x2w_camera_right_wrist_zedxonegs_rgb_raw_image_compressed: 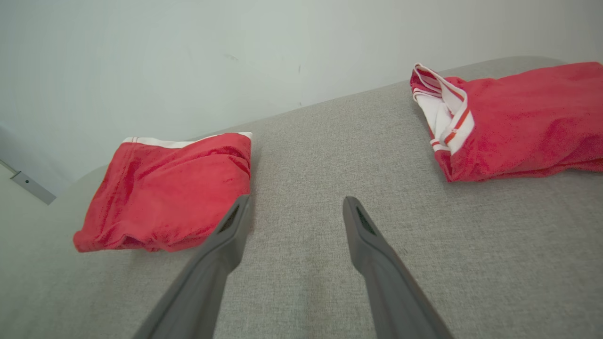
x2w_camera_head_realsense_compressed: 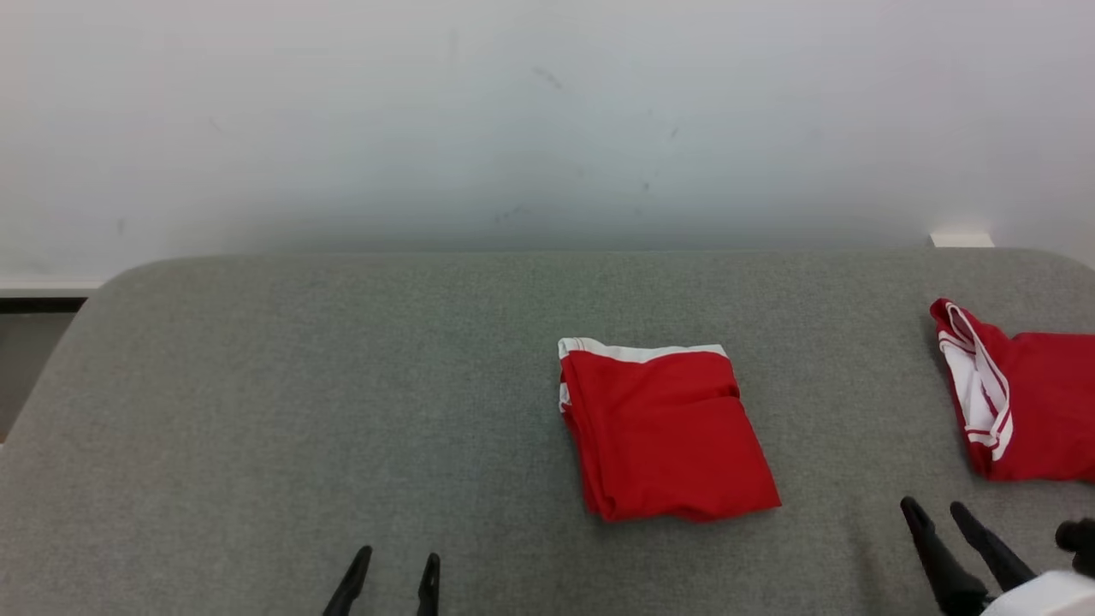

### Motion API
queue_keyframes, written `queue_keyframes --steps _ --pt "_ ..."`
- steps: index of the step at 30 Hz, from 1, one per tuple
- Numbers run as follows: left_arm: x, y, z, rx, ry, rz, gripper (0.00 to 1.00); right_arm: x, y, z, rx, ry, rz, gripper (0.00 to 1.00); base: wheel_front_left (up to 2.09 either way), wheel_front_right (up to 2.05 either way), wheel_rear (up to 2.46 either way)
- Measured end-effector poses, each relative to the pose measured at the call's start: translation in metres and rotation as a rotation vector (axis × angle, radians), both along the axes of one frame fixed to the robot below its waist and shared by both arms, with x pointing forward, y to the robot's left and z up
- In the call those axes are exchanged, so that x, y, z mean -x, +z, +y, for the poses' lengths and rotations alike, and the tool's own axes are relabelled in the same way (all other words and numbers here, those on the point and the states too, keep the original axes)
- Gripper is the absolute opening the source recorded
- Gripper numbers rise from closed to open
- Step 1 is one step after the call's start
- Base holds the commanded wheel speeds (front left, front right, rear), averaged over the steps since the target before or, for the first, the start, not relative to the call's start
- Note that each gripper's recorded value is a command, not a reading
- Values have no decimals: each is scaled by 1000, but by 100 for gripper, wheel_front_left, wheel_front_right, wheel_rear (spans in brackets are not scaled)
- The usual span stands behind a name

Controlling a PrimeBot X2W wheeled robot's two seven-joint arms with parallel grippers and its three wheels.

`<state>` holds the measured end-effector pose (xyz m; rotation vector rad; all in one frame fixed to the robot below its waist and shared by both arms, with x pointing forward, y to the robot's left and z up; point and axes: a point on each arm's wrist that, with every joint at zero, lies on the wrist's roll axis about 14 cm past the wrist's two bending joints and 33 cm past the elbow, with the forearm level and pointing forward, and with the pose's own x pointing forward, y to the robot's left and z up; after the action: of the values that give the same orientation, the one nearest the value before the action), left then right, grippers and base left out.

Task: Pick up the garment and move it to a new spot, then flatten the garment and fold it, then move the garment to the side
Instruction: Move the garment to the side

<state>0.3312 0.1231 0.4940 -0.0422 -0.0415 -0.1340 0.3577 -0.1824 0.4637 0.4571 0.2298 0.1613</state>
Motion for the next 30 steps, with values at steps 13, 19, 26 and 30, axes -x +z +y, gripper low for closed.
queue_keyframes --steps 13,19,26,30 --pt "-23 -14 10 21 45 49 100 -70 -27 34 -201 317 487 100 0 0 0" --pt "-23 -30 26 24 111 107 100 -105 -42 64 -189 397 549 100 0 0 0" --pt "-23 -39 44 12 178 137 100 -112 -54 111 -202 527 604 100 0 0 0" --pt "-24 -37 46 11 184 131 100 -105 -51 128 -197 588 612 100 0 0 0"
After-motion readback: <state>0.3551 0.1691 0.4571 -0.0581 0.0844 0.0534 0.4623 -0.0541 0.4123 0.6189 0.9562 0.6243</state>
